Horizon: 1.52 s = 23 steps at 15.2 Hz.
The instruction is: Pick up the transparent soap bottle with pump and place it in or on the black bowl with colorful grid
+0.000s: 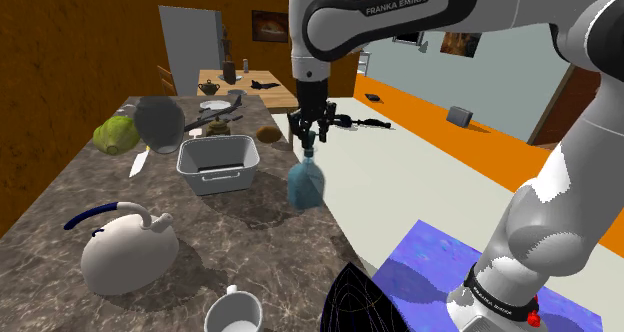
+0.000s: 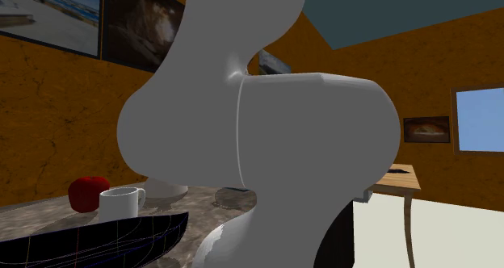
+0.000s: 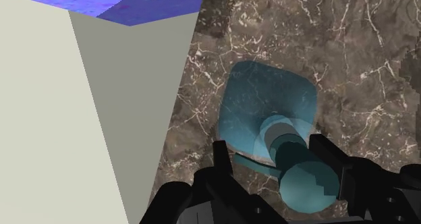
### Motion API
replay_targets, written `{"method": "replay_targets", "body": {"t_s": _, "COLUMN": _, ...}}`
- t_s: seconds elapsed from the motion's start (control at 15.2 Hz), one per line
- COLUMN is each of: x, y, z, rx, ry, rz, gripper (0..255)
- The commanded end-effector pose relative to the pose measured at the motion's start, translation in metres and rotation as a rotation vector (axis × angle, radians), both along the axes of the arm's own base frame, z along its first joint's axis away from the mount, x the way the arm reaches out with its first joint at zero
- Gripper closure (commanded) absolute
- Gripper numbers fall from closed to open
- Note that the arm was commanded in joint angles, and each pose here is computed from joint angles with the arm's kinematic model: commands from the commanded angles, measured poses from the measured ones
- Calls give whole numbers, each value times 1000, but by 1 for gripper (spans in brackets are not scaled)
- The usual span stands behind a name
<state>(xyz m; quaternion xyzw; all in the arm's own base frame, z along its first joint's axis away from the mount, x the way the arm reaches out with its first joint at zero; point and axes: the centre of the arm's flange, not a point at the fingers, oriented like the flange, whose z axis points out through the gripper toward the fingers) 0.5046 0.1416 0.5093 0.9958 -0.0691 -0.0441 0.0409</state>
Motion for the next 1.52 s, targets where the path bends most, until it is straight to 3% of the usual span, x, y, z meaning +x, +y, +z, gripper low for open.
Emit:
{"method": "replay_targets", "body": {"t_s": 0.0, "x": 0, "y": 0, "z": 11, "rx": 0, "ry": 0, "rz": 0, "gripper": 255}}
{"method": "replay_targets", "body": {"t_s": 0.86, "x": 0, "y": 0, "z": 76, "rx": 0, "ry": 0, "rz": 0, "gripper": 255}}
{"method": "replay_targets", "body": {"t_s": 1.45, "x": -102, "y": 57, "z": 101, "rx": 0, "ry": 0, "rz": 0, "gripper": 255}}
